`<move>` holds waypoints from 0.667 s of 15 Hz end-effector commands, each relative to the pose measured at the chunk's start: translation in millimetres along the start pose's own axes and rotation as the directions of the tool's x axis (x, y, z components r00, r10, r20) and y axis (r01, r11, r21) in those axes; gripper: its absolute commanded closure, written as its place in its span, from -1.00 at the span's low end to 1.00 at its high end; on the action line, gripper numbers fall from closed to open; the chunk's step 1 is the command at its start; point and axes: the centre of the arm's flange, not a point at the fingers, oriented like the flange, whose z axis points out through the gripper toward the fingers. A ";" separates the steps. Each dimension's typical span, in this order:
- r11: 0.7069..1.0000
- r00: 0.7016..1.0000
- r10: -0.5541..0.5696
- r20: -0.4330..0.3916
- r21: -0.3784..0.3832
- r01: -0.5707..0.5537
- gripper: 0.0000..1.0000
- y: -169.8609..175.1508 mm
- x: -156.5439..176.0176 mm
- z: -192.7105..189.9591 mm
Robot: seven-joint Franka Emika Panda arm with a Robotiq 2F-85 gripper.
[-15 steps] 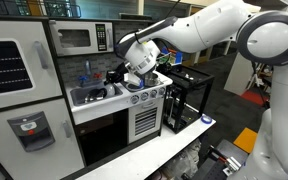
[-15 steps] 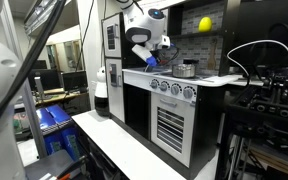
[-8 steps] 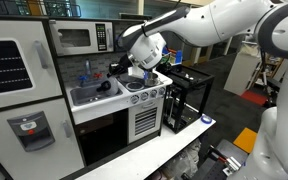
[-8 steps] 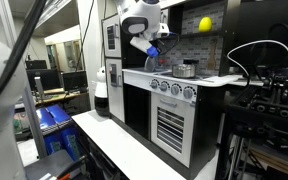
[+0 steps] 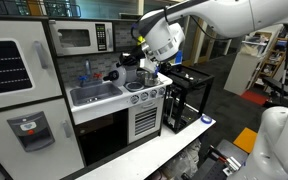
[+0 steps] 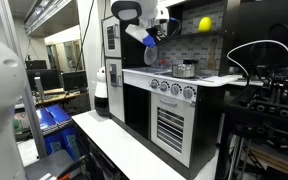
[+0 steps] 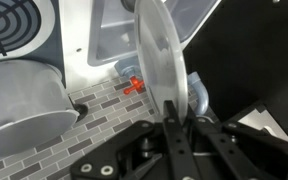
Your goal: Remove the lid from the sink and put it on the stove
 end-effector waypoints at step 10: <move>0.972 0.988 0.151 -0.021 0.187 -0.145 0.96 66.7 -57.8 -89.3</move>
